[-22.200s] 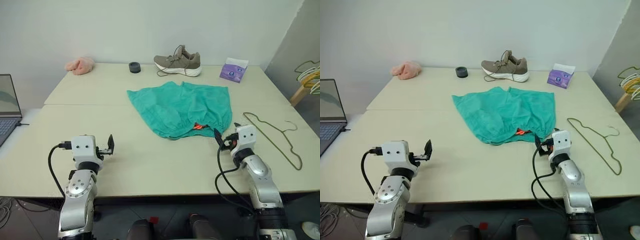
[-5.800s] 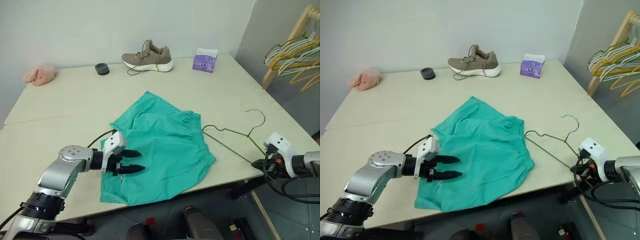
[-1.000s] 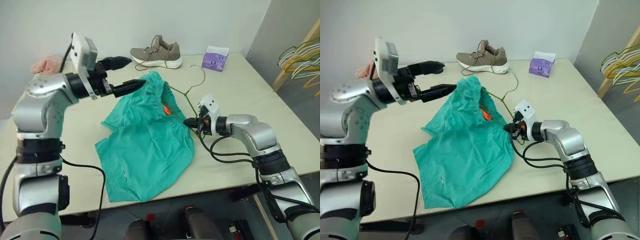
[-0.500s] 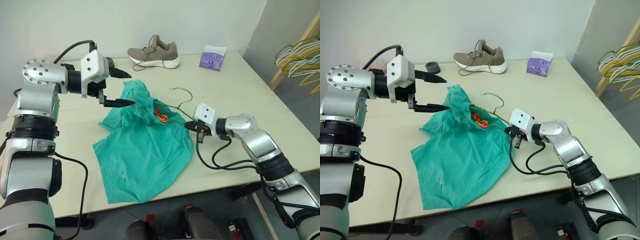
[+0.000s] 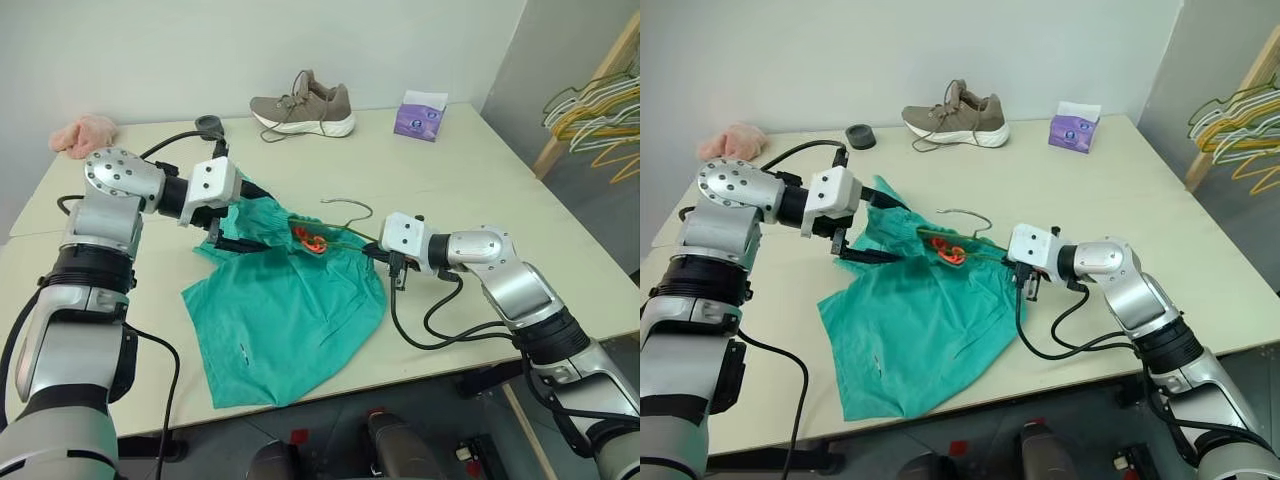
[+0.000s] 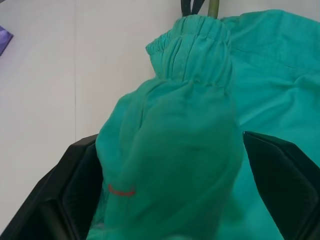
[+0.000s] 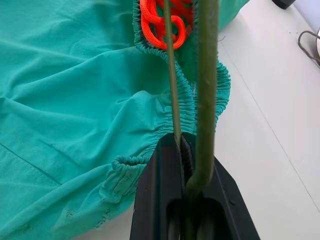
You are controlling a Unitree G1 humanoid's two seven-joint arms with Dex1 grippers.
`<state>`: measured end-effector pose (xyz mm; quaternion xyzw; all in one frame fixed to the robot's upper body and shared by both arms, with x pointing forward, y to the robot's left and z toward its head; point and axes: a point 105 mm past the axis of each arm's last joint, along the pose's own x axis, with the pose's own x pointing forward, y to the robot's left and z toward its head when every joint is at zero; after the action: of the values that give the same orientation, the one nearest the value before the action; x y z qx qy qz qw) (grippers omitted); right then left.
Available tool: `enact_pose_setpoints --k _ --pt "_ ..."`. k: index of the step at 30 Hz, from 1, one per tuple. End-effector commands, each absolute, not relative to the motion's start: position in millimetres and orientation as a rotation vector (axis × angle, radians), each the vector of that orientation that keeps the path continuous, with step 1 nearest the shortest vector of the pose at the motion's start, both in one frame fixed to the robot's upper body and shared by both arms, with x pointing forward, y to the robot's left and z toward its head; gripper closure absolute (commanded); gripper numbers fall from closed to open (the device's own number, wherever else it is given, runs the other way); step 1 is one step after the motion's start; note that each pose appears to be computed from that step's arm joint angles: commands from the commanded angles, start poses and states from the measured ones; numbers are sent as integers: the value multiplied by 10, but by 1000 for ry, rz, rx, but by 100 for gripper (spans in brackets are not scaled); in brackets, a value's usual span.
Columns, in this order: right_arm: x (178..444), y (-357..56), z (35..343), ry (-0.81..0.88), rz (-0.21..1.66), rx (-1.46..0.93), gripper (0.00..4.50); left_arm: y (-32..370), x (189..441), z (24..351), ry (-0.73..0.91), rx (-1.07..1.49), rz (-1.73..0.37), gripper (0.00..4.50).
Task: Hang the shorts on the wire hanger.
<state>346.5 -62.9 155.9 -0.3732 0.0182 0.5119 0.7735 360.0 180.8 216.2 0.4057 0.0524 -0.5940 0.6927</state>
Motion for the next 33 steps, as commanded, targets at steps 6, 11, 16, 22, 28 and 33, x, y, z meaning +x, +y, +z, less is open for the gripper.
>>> enact_pose_setpoints --k 6,11,16,22,28,33 --pt "3384 -554 1796 -96 1118 -874 450 1694 3527 2135 108 940 -1362 250" --pt "3367 -545 1803 -107 1125 -887 450 1702 3507 2095 116 958 -1360 406" --pt "3331 -537 1779 -121 1158 -952 450 1741 3525 2121 127 962 -1333 443" --pt "3340 -791 1750 -80 1127 -973 341 1807 3553 2123 148 947 -1289 450" --pt "3343 -1204 1929 -25 1038 -1004 135 1834 3574 2067 168 914 -1261 450" --pt "3279 -1611 1974 94 923 -871 1 1856 3629 2112 144 869 -1209 450"
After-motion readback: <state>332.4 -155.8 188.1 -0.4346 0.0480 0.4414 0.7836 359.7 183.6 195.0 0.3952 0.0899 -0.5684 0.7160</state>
